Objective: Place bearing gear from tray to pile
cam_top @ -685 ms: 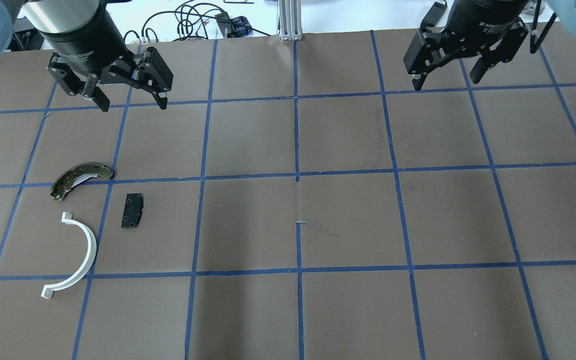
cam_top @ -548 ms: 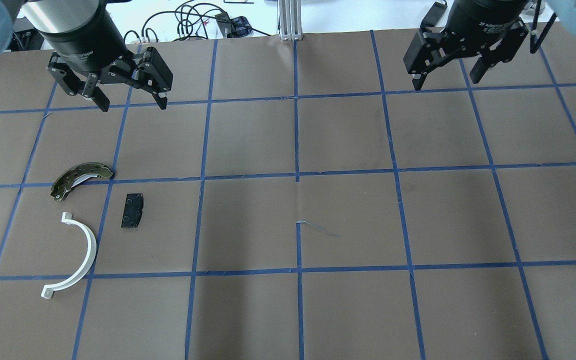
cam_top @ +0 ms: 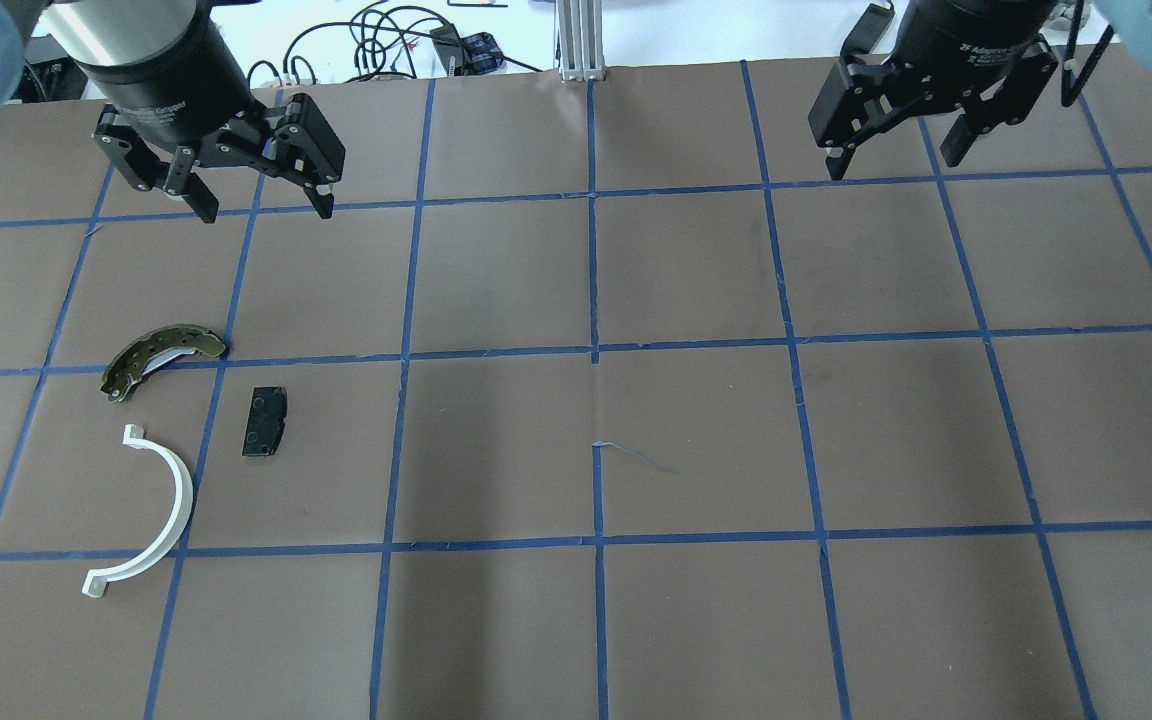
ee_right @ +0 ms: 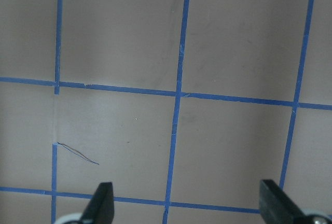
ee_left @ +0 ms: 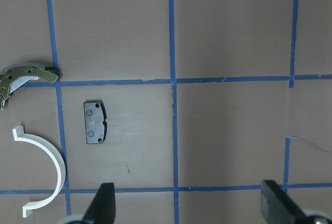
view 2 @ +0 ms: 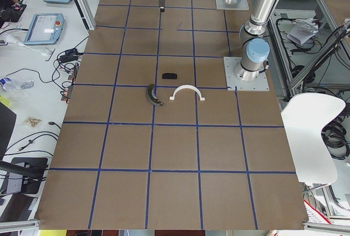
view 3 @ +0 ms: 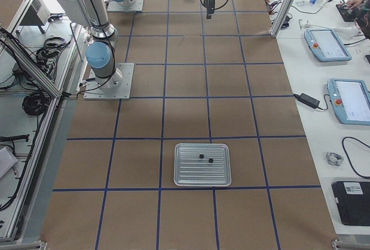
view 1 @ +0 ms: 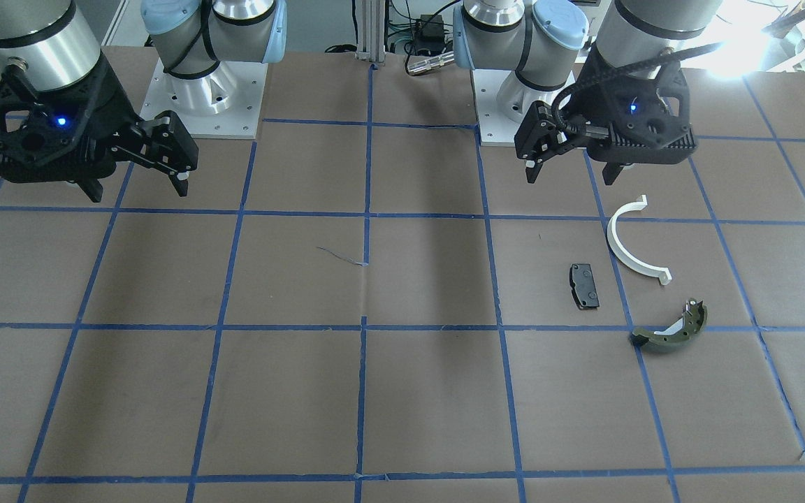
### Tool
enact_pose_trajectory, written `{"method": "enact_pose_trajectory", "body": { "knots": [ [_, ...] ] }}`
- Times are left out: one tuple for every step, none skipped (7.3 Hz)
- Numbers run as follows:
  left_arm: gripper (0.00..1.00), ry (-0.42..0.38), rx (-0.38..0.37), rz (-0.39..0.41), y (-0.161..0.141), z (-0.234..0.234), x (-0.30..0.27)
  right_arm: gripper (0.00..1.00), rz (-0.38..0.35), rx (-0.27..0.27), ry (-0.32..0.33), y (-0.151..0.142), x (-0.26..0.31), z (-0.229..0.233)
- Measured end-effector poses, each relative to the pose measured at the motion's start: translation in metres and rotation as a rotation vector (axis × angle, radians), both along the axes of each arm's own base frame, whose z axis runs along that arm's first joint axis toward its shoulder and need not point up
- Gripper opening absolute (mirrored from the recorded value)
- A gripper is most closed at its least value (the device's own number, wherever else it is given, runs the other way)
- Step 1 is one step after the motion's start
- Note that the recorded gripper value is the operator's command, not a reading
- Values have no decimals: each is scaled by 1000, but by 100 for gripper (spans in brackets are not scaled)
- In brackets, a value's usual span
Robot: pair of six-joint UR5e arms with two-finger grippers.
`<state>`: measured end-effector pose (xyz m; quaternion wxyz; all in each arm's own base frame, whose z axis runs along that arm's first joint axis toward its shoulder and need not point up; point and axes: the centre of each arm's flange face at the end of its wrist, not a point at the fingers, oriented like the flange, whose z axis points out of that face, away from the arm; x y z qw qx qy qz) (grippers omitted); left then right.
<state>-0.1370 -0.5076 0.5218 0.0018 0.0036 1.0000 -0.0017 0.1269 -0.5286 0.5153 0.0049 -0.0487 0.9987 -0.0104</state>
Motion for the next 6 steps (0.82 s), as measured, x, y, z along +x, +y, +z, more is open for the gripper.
{"method": "enact_pose_trajectory", "body": {
  "knots": [
    [100, 0, 0, 0, 0, 0, 0, 100, 0, 0, 1, 0, 0, 0],
    [100, 0, 0, 0, 0, 0, 0, 100, -1, 1, 2, 0, 0, 0],
    [100, 0, 0, 0, 0, 0, 0, 100, -2, 2, 5, 1, -1, 0],
    [100, 0, 0, 1, 0, 0, 0, 100, -3, 1, 7, 1, -1, 0],
    [100, 0, 0, 1, 0, 0, 1, 100, -5, 2, 10, 1, -2, -1],
    [100, 0, 0, 2, 0, 0, 1, 100, -2, 4, 10, 0, -2, -2]
  ]
}}
